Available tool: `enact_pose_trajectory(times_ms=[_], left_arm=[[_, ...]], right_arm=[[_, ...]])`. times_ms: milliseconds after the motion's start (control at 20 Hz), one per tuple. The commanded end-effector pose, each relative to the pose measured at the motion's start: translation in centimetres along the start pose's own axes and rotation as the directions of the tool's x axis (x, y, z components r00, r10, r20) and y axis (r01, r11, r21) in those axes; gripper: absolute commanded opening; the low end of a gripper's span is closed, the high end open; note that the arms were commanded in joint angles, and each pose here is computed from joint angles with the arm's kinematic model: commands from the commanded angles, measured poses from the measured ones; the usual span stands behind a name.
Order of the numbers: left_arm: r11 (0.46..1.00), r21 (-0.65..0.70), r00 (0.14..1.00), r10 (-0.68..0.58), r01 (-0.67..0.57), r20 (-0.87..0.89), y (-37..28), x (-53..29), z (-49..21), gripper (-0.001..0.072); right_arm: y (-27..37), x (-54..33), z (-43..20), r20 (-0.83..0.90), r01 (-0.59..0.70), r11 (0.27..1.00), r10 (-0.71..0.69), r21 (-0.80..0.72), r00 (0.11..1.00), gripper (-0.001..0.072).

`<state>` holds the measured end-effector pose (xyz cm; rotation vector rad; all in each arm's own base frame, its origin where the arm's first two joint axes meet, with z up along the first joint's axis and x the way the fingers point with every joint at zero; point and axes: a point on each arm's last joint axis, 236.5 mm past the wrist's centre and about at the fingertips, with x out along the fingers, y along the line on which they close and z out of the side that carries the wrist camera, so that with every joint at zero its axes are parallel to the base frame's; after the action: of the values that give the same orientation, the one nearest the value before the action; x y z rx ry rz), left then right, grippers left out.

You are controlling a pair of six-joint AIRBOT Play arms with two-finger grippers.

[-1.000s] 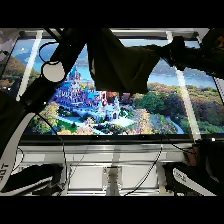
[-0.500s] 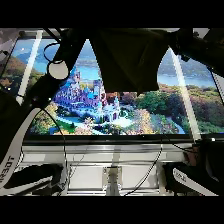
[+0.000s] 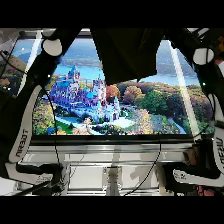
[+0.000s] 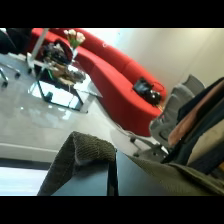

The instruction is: Fold the clothes and pants, and hang the long-sleeved shirts on hangers.

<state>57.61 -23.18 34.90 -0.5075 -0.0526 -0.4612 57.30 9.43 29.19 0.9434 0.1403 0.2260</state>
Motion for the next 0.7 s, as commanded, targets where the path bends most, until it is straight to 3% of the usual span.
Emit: enact_pose_trajectory(times_ms=[0, 400, 650], left_arm=[[0.999, 0.000, 0.995, -0.038, 0.038, -0.090, 1.1, 1.4, -1.7, 0.0022], [0.999, -0.018, 0.950, -0.053, 0.050, -0.307, 4.9, 1.2, -7.7, 0.0021], [0.990, -0.042, 0.886, -0.140, 0.135, -0.442, 2.2, -0.3, -10.9, 0.0020]], right_arm=[[-0.4, 3.6, 0.1, 0.010, -0.013, 1.000, 0.013, 0.002, 1.000, 0.0030], [-5.0, 5.9, -2.7, -0.229, 0.048, 0.999, -0.050, -0.013, 0.972, 0.0031], [-8.0, 2.4, -0.7, -0.336, 0.114, 0.993, -0.120, -0.037, 0.934, 0.0029]])
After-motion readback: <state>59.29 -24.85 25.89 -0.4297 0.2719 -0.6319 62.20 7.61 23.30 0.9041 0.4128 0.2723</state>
